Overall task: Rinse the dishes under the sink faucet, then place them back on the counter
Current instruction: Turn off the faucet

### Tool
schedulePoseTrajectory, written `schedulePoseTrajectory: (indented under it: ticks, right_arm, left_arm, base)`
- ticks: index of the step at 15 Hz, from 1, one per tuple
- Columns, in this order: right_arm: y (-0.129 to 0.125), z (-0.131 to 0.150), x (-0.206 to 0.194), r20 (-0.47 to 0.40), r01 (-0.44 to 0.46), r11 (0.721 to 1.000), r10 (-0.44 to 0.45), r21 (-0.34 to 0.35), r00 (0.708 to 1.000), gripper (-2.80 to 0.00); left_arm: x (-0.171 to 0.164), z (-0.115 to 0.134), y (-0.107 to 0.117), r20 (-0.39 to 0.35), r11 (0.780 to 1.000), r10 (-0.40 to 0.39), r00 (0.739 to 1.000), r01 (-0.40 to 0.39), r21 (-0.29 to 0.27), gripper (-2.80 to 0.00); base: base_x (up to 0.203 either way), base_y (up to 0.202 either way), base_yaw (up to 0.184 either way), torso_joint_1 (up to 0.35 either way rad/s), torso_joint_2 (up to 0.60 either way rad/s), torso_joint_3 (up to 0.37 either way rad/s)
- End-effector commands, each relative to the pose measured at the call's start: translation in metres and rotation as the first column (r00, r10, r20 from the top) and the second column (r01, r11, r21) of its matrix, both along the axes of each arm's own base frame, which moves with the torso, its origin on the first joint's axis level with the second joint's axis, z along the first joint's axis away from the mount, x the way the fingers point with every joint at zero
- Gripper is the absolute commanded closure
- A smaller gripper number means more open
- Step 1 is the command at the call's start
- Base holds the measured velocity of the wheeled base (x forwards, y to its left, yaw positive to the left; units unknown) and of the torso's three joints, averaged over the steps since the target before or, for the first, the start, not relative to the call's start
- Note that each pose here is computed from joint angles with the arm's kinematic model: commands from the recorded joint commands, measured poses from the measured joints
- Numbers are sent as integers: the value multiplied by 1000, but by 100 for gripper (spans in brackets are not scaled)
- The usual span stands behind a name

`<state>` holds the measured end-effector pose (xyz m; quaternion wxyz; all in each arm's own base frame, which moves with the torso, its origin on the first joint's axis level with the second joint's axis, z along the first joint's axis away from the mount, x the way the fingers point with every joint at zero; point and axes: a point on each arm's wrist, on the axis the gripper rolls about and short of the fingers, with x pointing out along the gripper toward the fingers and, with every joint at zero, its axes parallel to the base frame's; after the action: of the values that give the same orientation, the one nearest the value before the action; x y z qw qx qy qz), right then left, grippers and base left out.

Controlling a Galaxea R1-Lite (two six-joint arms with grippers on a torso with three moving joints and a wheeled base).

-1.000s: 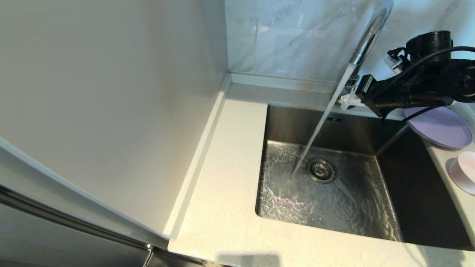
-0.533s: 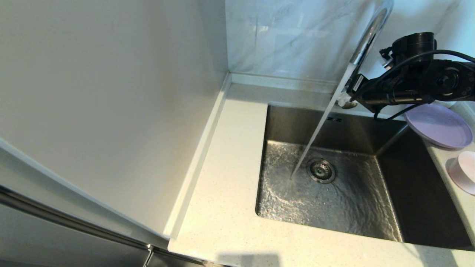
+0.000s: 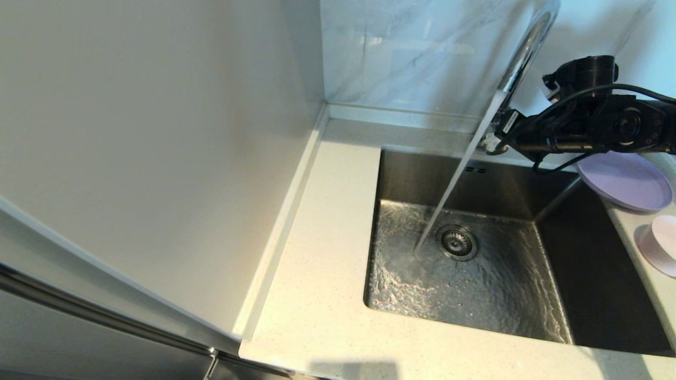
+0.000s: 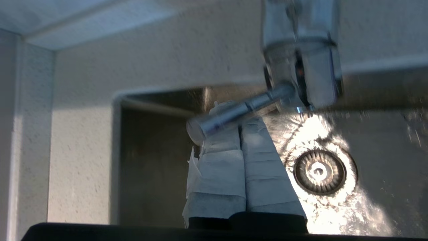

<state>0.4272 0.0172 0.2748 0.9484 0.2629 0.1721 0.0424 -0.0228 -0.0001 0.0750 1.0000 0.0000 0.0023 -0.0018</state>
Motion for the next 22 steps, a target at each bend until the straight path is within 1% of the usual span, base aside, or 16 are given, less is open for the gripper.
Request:
schedulePoseTrajectory:
  ticks: [1, 10, 11, 13, 16, 20, 21, 22]
  right_arm:
    - [-1, 1, 2, 44, 3, 1000, -3, 7, 999, 0]
    - [-12, 2, 0, 49, 27, 1000, -27, -5, 998, 0]
    - [-14, 3, 1, 59, 30, 999, -29, -19, 998, 0]
    - [-19, 7, 3, 112, 50, 998, -46, -32, 993, 0]
    - [-23, 13, 5, 176, 63, 998, -58, -24, 983, 0]
    - [-24, 17, 2, 189, 62, 998, -58, -15, 980, 0]
    - [-26, 20, -1, 197, 64, 998, -61, -7, 978, 0]
    - [-27, 24, -3, 201, 57, 998, -59, 14, 978, 0]
  left_arm:
    - [0, 0, 0, 0, 1000, 1, 1000, -1, 0, 0]
    - [0, 0, 0, 0, 1000, 0, 1000, 0, 0, 0]
    - [0, 0, 0, 0, 1000, -1, 1000, 1, 0, 0]
    - [0, 0, 0, 0, 1000, 1, 1000, -1, 0, 0]
    - [0, 0, 0, 0, 1000, 1, 1000, -1, 0, 0]
    - [0, 0, 0, 0, 1000, 1, 1000, -1, 0, 0]
    - [0, 0, 0, 0, 1000, 1, 1000, -1, 0, 0]
    - [0, 0, 0, 0, 1000, 0, 1000, 0, 0, 0]
  base:
    - [0, 0, 0, 0, 0, 0]
    - [0, 0, 0, 0, 0, 0]
    - [0, 0, 0, 0, 0, 0]
    - [0, 0, 0, 0, 0, 0]
    - [0, 0, 0, 0, 0, 0]
    - [0, 0, 0, 0, 0, 0]
    - [0, 0, 0, 0, 0, 0]
    - [0, 0, 0, 0, 0, 0]
